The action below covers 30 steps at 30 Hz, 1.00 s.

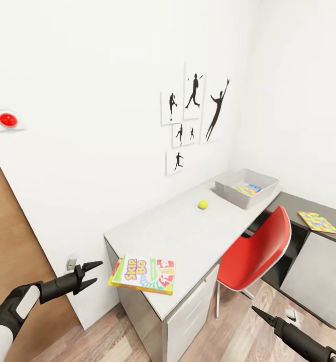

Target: Put all the toys in the child's room - the three board games (two on the bed and one on the table), the two jigsaw puzzles on the table, and the tennis ball on the table - inside the toy box on the table in the child's room.

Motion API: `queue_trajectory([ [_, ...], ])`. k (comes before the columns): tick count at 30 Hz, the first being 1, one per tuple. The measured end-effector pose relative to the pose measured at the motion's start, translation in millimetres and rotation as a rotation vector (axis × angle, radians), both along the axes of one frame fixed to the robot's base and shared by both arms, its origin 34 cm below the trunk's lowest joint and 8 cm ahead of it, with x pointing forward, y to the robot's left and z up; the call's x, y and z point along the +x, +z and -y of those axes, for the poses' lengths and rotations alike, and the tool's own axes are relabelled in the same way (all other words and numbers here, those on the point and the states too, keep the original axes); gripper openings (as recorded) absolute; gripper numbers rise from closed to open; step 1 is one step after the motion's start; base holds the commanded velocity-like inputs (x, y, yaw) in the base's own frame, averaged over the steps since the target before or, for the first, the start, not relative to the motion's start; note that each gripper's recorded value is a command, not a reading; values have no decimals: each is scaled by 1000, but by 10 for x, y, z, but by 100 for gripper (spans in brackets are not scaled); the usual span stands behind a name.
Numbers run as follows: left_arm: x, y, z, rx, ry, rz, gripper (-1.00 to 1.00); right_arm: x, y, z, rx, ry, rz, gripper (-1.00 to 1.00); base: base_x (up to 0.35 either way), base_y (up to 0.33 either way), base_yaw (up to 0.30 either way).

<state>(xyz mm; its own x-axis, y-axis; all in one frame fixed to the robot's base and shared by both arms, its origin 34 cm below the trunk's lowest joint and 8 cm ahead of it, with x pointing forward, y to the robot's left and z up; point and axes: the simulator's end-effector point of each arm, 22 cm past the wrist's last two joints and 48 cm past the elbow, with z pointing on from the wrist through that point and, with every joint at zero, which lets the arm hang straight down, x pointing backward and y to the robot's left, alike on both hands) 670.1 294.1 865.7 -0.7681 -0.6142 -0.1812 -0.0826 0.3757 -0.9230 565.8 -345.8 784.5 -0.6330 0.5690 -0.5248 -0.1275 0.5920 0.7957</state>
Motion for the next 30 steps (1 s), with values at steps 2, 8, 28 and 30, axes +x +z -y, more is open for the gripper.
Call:
queue_trajectory([
  [2,3,-26,0,0,0,0,100,2,-27,1,0,0,0,100,0,0,0],
  [8,13,-105,-1,1,0,1,100,11,-106,3,1,-1,0,100,0,0,0],
  [28,-5,-443,5,-12,4,-16,100,31,-388,5,1,-2,1,100,0,0,0],
  [30,-23,-503,7,-18,7,-25,100,32,-418,5,0,-2,1,100,0,0,0],
])
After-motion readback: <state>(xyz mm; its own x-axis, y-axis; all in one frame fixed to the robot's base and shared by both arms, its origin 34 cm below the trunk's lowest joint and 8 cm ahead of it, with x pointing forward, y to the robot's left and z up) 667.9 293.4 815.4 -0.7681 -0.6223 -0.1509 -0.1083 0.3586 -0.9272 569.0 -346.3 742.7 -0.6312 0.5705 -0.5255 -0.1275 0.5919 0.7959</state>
